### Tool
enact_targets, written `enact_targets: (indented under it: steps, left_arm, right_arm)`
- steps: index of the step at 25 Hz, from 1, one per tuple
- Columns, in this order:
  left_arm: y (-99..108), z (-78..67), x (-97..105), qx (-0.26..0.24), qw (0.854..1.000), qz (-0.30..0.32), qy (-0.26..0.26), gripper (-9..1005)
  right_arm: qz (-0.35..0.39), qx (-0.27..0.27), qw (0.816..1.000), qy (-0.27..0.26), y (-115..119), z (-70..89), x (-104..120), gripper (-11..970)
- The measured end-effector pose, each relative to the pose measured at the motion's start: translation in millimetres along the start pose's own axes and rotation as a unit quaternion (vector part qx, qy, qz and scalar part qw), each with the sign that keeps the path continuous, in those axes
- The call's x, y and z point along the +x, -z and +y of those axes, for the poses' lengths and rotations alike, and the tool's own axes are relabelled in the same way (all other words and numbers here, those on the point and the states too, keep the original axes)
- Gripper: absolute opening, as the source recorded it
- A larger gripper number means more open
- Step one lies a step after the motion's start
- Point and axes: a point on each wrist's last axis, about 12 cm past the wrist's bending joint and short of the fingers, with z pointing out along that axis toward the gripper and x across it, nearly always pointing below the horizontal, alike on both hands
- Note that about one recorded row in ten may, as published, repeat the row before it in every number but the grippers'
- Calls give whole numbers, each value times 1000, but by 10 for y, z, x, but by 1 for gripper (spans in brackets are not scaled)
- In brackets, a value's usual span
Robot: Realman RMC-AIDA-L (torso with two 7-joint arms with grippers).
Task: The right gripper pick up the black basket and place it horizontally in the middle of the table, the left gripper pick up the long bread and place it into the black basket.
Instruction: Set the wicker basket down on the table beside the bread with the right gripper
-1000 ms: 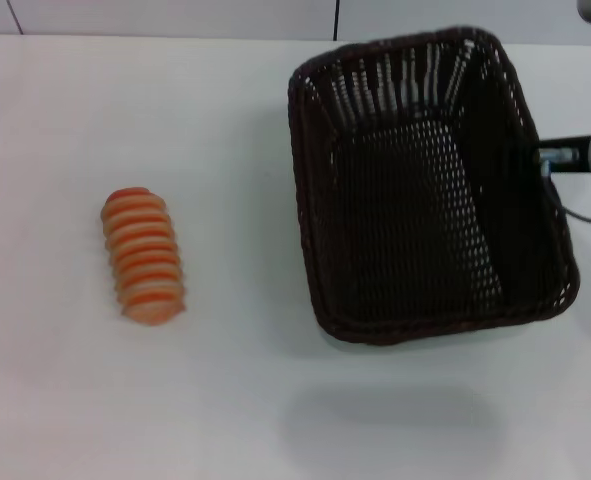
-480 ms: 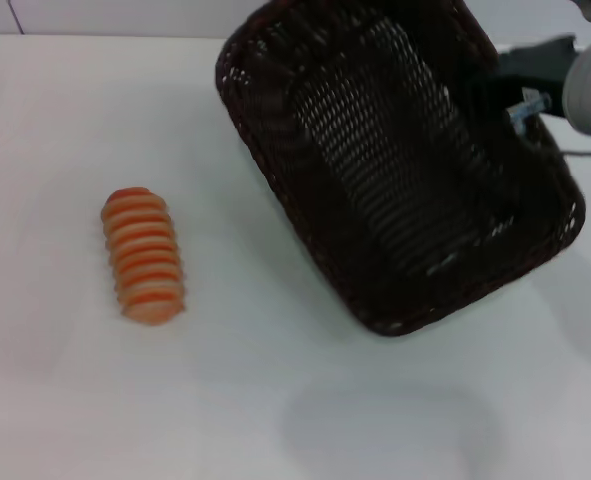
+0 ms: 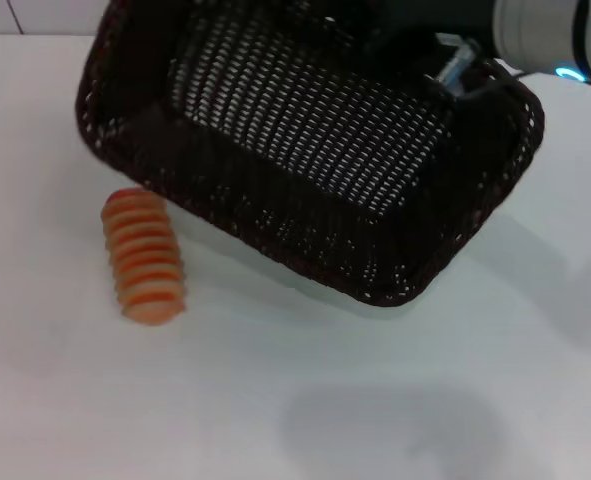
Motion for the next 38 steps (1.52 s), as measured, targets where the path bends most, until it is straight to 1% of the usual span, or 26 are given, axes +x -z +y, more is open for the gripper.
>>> enact_targets:
  steps: [1, 2, 3, 4, 5, 6, 7, 8, 12, 15, 16, 18, 19, 21, 25, 26, 27, 28, 30, 31, 37, 38]
  left_arm:
    - [-16, -9, 7, -4, 1000, 4, 5, 858]
    - [-16, -9, 7, -4, 1000, 4, 5, 858]
    - [-27, -8, 17, -10, 1000, 9, 7, 858]
    - [-27, -8, 17, -10, 1000, 9, 7, 858]
    - [-33, -2, 22, -14, 1000, 11, 8, 858]
    - [-43, 4, 28, -19, 1000, 13, 10, 858]
    - [-54, 7, 33, -24, 1000, 14, 11, 858]
    - [-61, 9, 34, -26, 999, 15, 12, 858]
    - [-103, -20, 37, -33, 999, 12, 16, 858]
    - [-137, -44, 41, -34, 999, 12, 16, 858]
    - [-164, -57, 42, -34, 999, 12, 18, 858]
    - [-191, -69, 42, -36, 999, 12, 20, 858]
    - [-191, -69, 42, -36, 999, 12, 20, 858]
    - [-221, -92, 43, -35, 999, 11, 22, 858]
    - [-237, -95, 37, -36, 999, 9, 24, 858]
    - [-258, -92, 27, -41, 999, 5, 25, 858]
    - [-258, -92, 27, -41, 999, 5, 25, 858]
    - [-274, -92, 24, -45, 999, 3, 27, 858]
    - [-281, -97, 23, -45, 999, 2, 28, 858]
    - [-290, -104, 22, -45, 999, 1, 29, 858]
    - [-310, -116, 19, -45, 999, 0, 29, 857]
    - [-311, -115, 19, -45, 999, 0, 30, 857]
  right_arm:
    - [-3, -21, 999, 24, 1, 3, -85, 145]
    - [-3, -21, 999, 24, 1, 3, -85, 145]
    - [-5, -43, 998, 42, 21, 5, -150, 145]
    - [-5, -43, 998, 42, 21, 5, -150, 145]
    - [-7, -55, 997, 50, 36, 6, -185, 145]
    - [-9, -86, 994, 65, 75, 8, -262, 145]
    - [-9, -86, 994, 65, 75, 8, -262, 145]
    - [-8, -106, 992, 70, 103, -9, -318, 145]
    - [3, -123, 989, 80, 142, -36, -397, 145]
    - [17, -143, 985, 95, 194, -4, -448, 145]
    - [27, -159, 982, 98, 213, 13, -462, 145]
    - [37, -182, 978, 93, 223, 20, -472, 145]
    - [37, -182, 978, 93, 223, 20, -472, 145]
    - [56, -210, 973, 81, 235, 22, -474, 145]
    - [76, -222, 969, 77, 248, 24, -456, 144]
    - [93, -232, 965, 80, 239, 36, -425, 144]
    - [93, -232, 965, 80, 239, 36, -425, 144]
    - [112, -244, 960, 83, 217, 50, -395, 144]
    - [121, -249, 957, 85, 206, 52, -384, 144]
    - [138, -258, 952, 87, 188, 48, -372, 144]
    - [160, -265, 946, 95, 156, 32, -361, 144]
    - [170, -267, 944, 96, 120, 25, -355, 144]
